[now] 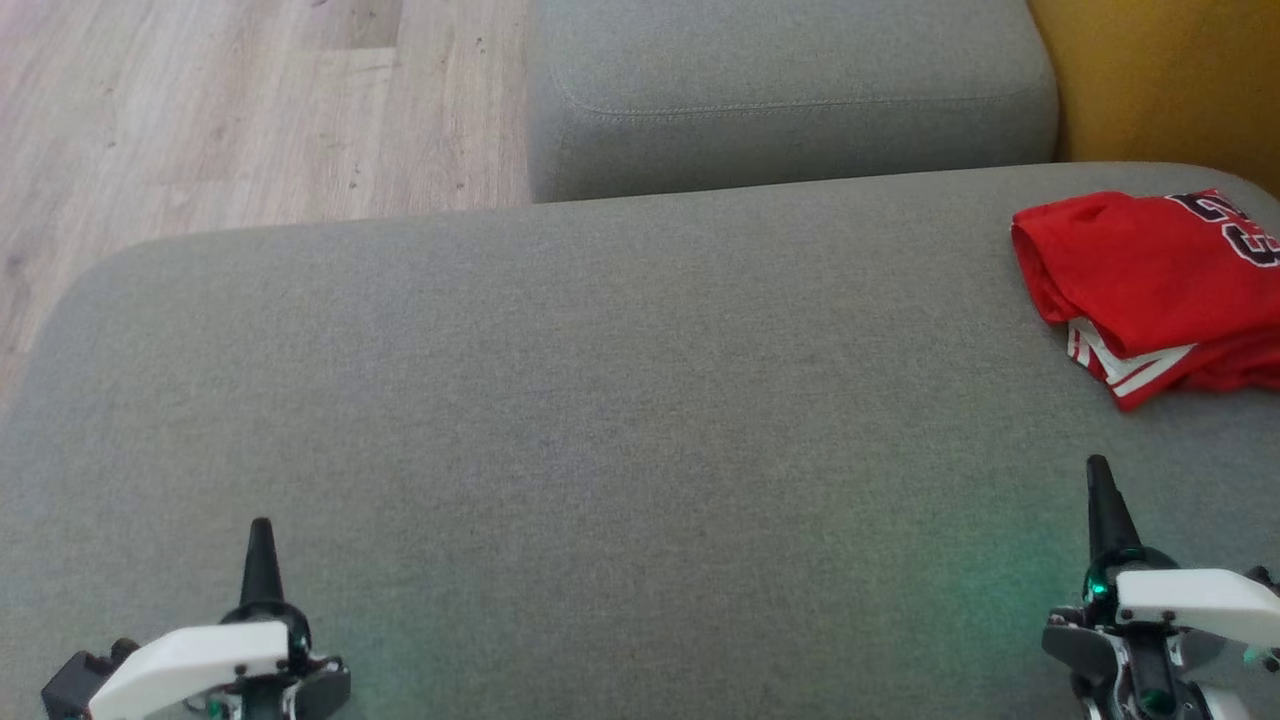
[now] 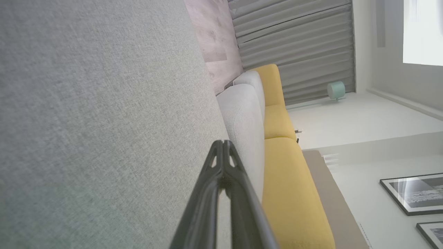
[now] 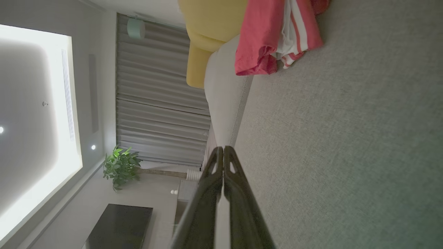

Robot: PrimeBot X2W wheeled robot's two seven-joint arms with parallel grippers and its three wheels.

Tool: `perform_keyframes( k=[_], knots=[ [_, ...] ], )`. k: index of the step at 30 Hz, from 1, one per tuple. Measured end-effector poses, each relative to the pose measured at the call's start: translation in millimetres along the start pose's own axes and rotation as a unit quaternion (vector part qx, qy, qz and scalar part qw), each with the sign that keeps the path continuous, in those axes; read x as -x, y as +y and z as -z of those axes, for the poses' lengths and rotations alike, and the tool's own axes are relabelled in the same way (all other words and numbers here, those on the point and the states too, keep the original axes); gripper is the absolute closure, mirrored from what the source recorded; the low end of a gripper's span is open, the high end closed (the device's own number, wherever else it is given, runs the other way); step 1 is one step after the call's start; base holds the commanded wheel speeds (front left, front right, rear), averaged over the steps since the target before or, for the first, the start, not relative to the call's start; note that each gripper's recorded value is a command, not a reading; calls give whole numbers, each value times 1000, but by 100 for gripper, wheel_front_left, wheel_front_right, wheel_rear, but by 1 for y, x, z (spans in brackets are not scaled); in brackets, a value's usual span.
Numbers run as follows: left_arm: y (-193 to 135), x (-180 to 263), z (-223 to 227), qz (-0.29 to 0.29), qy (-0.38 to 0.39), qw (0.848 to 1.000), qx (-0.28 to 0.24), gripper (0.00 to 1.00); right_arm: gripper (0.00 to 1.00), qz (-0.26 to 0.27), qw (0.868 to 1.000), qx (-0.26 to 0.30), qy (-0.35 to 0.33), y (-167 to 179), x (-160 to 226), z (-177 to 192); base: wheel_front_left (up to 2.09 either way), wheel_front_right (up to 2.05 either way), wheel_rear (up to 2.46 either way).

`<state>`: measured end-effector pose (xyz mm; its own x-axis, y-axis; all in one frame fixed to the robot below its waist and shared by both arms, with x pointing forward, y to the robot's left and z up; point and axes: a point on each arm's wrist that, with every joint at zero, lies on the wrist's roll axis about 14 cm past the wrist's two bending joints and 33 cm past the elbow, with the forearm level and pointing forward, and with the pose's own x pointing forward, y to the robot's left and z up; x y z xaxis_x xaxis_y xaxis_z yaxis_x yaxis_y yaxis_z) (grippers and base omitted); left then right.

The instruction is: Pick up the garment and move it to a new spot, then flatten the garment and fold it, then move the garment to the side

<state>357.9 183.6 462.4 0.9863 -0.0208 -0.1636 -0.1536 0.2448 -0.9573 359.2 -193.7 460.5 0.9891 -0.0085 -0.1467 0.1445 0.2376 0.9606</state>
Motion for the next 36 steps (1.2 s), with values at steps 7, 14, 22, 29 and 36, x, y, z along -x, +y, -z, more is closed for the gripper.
perform_keyframes(
  k=[7,14,22,29,36],
  knots=[
    [-4,-4,-2,9,2,999,40,100,100,-5,999,-41,-5,3,-4,-5,0,0,0],
    [-8,-9,-6,18,0,997,80,100,100,-12,997,-82,-10,6,-7,-10,0,0,0],
    [-15,-13,-9,35,-1,992,120,100,100,-27,992,-124,-12,15,-12,-15,0,0,0],
    [-16,-14,-10,36,-1,992,120,100,100,-27,992,-125,-13,14,-11,-16,0,0,0],
    [-16,-14,-10,36,-1,992,120,100,100,-27,992,-125,-14,14,-11,-17,0,0,0]
  ],
)
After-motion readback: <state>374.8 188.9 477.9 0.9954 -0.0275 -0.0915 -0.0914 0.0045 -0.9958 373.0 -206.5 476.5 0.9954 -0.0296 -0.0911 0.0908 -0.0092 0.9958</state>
